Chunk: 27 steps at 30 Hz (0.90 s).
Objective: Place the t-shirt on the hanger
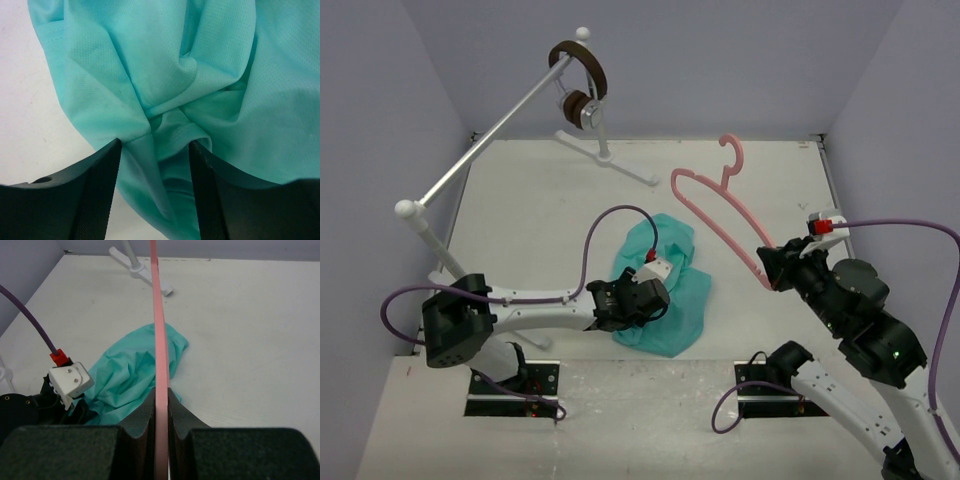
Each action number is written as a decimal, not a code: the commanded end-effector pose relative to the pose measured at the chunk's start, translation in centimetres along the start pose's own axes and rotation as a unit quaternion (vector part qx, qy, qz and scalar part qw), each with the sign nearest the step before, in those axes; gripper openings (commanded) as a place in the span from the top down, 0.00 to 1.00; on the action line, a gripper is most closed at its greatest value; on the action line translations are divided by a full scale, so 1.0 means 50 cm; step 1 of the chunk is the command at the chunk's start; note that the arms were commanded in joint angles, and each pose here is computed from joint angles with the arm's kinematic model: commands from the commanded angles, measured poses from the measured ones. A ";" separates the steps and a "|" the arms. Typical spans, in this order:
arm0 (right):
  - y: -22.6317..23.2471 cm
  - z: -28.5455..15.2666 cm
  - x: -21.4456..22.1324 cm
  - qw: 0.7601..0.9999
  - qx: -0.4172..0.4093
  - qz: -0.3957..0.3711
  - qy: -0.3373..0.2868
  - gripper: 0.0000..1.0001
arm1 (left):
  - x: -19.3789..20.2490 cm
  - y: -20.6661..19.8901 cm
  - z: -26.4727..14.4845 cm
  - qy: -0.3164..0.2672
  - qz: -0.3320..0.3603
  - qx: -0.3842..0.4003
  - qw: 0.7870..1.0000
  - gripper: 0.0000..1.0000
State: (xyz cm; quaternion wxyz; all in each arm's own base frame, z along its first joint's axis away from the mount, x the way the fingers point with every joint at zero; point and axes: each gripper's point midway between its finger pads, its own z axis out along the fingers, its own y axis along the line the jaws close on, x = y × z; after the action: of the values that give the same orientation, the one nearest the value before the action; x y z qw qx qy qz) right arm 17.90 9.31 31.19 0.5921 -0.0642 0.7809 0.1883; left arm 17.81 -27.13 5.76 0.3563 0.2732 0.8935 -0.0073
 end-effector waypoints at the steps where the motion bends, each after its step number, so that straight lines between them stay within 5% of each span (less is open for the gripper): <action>1: 0.012 0.009 -0.016 1.000 -0.014 -0.007 -0.017 1.00 | -0.065 0.015 -0.023 -0.046 -0.026 -0.035 0.998 0.17; 7: 0.010 0.011 -0.012 1.000 -0.013 -0.010 -0.014 1.00 | -0.111 0.081 -0.100 -0.090 -0.088 -0.094 0.988 0.15; 10: 0.009 0.010 -0.013 1.000 -0.012 -0.012 -0.016 1.00 | -0.121 0.060 -0.116 -0.091 -0.087 -0.054 0.991 0.20; 14: 0.010 0.011 -0.013 1.000 -0.012 -0.011 -0.015 1.00 | -0.119 -0.070 -0.123 -0.095 0.010 0.116 0.989 0.38; 16: 0.012 0.012 -0.012 1.000 -0.015 -0.011 -0.014 1.00 | -0.112 -0.105 -0.117 -0.096 0.047 0.156 0.982 0.53; 18: 0.012 0.012 -0.010 1.000 -0.015 -0.012 -0.013 1.00 | -0.086 -0.123 -0.099 -0.075 0.075 0.172 0.979 0.58; 27: 0.012 0.009 -0.004 1.000 -0.019 -0.012 -0.012 1.00 | -0.046 -0.062 -0.043 -0.042 0.093 0.062 0.993 0.60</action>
State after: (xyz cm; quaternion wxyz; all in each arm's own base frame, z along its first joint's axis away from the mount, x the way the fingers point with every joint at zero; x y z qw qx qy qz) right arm 17.91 9.69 30.24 0.5835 -0.0786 0.7863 0.1875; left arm 14.89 -31.42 7.92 0.3462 0.3883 0.8501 -0.0821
